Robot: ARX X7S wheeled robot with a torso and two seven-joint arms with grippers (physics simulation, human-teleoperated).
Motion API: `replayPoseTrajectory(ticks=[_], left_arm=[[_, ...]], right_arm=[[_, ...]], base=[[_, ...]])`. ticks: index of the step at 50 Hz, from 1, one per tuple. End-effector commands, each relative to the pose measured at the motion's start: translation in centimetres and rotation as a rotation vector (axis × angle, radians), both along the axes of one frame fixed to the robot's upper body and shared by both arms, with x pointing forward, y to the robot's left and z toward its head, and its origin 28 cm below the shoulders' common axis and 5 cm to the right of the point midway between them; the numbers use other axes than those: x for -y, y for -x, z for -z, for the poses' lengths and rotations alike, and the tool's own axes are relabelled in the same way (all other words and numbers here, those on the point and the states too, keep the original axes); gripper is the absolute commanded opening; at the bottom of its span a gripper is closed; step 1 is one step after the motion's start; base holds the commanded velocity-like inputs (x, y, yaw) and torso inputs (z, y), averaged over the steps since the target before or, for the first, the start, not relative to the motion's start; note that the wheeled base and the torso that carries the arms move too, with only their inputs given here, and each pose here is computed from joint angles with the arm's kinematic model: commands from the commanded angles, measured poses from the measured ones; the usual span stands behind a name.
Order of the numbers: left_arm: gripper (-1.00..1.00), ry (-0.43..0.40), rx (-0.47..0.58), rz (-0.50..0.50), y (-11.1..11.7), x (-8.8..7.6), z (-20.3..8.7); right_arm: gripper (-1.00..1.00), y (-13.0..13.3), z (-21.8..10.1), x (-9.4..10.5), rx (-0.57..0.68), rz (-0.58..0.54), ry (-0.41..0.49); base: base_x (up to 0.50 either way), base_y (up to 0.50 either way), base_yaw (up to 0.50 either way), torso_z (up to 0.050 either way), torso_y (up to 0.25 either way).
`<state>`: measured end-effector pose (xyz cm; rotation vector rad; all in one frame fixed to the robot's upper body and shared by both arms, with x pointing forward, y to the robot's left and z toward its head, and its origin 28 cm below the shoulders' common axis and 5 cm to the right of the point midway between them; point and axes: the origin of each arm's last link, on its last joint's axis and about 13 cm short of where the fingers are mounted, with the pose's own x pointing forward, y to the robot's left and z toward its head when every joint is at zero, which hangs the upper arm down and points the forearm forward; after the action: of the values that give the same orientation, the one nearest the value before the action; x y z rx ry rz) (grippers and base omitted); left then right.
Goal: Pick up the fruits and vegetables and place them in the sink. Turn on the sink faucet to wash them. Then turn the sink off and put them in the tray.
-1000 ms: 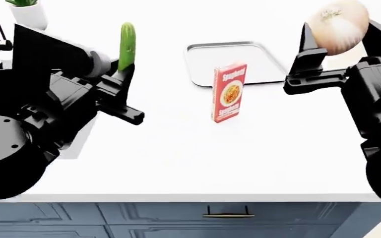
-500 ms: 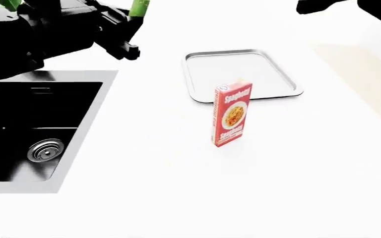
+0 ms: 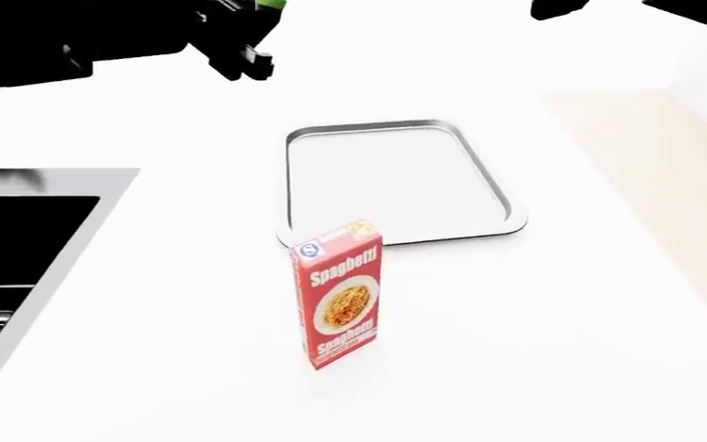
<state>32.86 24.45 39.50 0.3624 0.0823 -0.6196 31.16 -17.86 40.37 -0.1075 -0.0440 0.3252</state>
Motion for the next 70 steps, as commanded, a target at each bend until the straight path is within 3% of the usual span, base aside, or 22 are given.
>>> replayPoseTrajectory(ticks=[1, 8, 17, 25, 30, 41, 50, 70], left_arm=[[-1.00, -0.005, 0.008, -0.014, 0.2, -0.1, -0.3], [-1.00, 0.001, -0.013, -0.014, -0.9, 0.3, 0.7], [-1.00, 0.007, -0.104, -0.011, -6.6, 2.0, 3.1], [-1.00, 0.004, -0.121, -0.038, -9.4, 2.7, 3.8], [-1.00, 0.026, -0.103, -0.069, -9.5, 2.6, 4.0], [-1.00, 0.055, -0.071, -0.072, -9.4, 2.7, 3.0], [-1.00, 0.044, -0.045, -0.086, -9.2, 2.3, 2.2], [-1.00, 0.031, -0.028, -0.105, -8.5, 1.6, 1.2]], right_arm=[[-1.00, -1.1, 0.4, -0.6, -0.032, -0.047, -0.004], [-1.00, -3.5, 1.2, -2.2, -0.129, -0.146, 0.028], [-1.00, -9.8, 3.3, -3.7, -0.227, -0.144, 0.029], [-1.00, -10.6, 5.2, -4.6, -0.278, -0.118, 0.052], [-1.00, -10.9, 6.7, -5.1, -0.311, -0.095, 0.039], [-1.00, -11.1, 10.7, -6.7, -0.455, -0.091, 0.140], [-1.00, -11.2, 12.6, -7.8, -0.498, -0.108, 0.153], [-1.00, -10.9, 15.1, -8.1, -0.594, -0.067, 0.215]], base=[[0.00, 0.00, 0.00, 0.000, 0.000], [0.00, 0.00, 0.00, 0.000, 0.002], [0.00, 0.00, 0.00, 0.000, 0.000], [0.00, 0.00, 0.00, 0.000, 0.000], [0.00, 0.00, 0.00, 0.000, 0.002], [0.00, 0.00, 0.00, 0.000, 0.000], [0.00, 0.00, 0.00, 0.000, 0.001], [0.00, 0.00, 0.00, 0.000, 0.001]])
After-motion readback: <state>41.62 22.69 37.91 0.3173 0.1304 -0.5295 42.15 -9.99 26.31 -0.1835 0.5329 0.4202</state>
